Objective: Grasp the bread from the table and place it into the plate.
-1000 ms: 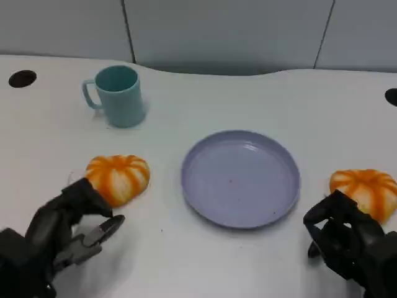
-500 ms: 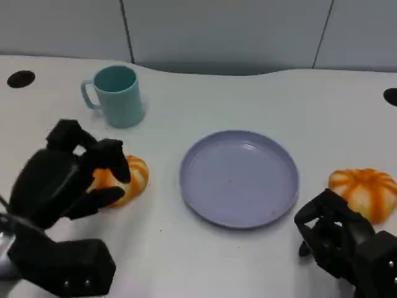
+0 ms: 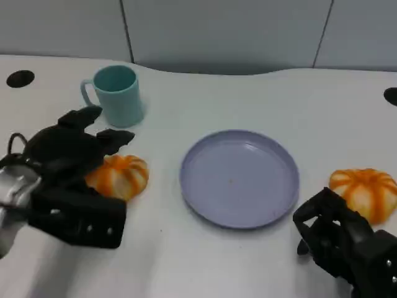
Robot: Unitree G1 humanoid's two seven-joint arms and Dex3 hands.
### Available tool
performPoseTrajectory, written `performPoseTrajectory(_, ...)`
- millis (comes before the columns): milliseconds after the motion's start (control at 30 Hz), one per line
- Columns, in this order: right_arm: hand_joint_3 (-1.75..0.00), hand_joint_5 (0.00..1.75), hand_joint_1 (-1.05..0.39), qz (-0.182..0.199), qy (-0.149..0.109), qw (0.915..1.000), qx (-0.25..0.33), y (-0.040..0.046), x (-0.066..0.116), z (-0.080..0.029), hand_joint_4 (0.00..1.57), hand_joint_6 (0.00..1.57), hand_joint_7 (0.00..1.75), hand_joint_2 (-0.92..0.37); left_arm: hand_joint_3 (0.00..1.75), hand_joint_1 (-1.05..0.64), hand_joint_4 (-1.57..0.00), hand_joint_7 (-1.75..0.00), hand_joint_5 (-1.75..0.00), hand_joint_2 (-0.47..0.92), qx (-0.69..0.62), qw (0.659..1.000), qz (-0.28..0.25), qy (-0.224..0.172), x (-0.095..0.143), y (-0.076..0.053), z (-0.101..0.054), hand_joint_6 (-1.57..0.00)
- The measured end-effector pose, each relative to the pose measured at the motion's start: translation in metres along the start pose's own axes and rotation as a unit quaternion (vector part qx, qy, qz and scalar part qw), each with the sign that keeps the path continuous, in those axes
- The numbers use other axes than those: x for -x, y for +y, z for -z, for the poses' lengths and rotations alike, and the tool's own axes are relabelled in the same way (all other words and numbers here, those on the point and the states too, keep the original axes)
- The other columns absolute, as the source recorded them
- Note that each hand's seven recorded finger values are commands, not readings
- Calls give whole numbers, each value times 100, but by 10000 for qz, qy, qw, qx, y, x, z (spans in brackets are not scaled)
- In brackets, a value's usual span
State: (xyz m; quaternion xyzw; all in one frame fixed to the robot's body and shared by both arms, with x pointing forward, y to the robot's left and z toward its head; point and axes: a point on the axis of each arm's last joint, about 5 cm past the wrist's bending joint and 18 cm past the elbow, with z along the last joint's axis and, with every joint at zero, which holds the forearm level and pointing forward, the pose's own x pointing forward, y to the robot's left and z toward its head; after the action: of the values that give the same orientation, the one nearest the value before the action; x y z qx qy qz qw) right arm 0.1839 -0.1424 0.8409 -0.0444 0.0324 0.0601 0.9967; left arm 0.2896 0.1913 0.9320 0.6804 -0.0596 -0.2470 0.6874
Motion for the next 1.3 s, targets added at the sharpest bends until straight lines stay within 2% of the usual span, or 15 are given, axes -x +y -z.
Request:
performPoseTrajectory(67, -33, 175, -26, -4, -10, 10000, -8, 2, 1, -3, 60, 37, 175, -92, 13, -99, 0, 0, 0, 92, -73, 9994, 303, 160, -79, -25, 17, -2)
performPoseTrajectory(167, -34, 175, -27, 12, 27, 10000, 0, -9, 15, 4, 59, 37, 175, -92, 8, -99, -1, -1, -1, 92, -96, 9985, 492, 203, -188, -69, -6, -4)
performPoseTrajectory(267, -34, 175, -27, -11, 56, 10000, 5, -7, 17, -2, 59, 37, 175, -92, 7, -99, -1, -1, -1, 92, -49, 9961, 806, 356, -308, -217, -54, -4)
performPoseTrajectory(400, -35, 175, -26, 5, 124, 9999, 1, -14, 33, 4, 58, 37, 175, -92, 3, -95, -6, -2, -3, 91, -82, 9934, 1045, 461, -404, -350, -137, -7)
performPoseTrajectory(700, -35, 175, -26, 7, 119, 9999, -41, -8, 50, -12, 58, 38, 175, -92, 0, -80, -11, -4, -5, 85, -81, 9902, 1126, 818, -532, -412, -293, -18)
performPoseTrajectory(800, -35, 175, -28, 5, 120, 9999, -37, -7, 52, -11, 59, 38, 175, -92, 0, -64, -29, -11, -15, 82, -19, 9902, 1097, 861, -541, -416, -307, -37)
performPoseTrajectory(833, -35, 175, -28, 6, 122, 9999, -33, -7, 54, -9, 59, 38, 175, -92, 1, -40, -31, -65, -80, 83, 17, 9907, 1026, 891, -545, -424, -319, -40)
performPoseTrajectory(867, -35, 175, -28, 6, 122, 9999, -32, -7, 54, -9, 59, 38, 175, -92, 1, -31, -23, -103, -119, 84, 40, 9920, 899, 890, -548, -431, -333, -29)
performPoseTrajectory(900, -35, 175, -28, 5, 121, 9999, -33, -7, 55, -9, 59, 38, 175, -92, 1, -26, -17, -128, -143, 84, 57, 9934, 736, 879, -548, -446, -345, -22)
performPoseTrajectory(1000, -35, 175, -28, 10, 129, 9999, -35, -7, 59, -5, 59, 37, 175, -92, 1, -23, -13, -144, -158, 84, 100, 9954, 435, 853, -544, -466, -355, -17)
performPoseTrajectory(1033, -35, 175, -29, 10, 130, 9999, -35, -7, 60, -5, 60, 38, 175, -92, 7, -18, -51, -162, -168, 87, 121, 9956, 396, 836, -544, -466, -358, -39)
performPoseTrajectory(1100, -34, 175, -29, 16, 127, 9999, -37, -7, 60, -5, 60, 38, 175, -92, 12, -15, -72, -172, -173, 91, 156, 9973, 46, 719, -530, -490, -356, -51)
performPoseTrajectory(1200, -34, 175, -29, 28, 123, 9999, -42, -7, 60, -6, 59, 38, 175, -92, 14, -14, -74, -174, -174, 92, 276, 9972, -349, 606, -477, -584, -345, -52)
performPoseTrajectory(1300, -34, 175, -30, 29, 120, 9999, -56, -4, 58, -7, 62, 39, 175, -92, 16, -15, -73, -175, -175, 92, 531, 9955, -451, 644, -446, -620, -321, -51)
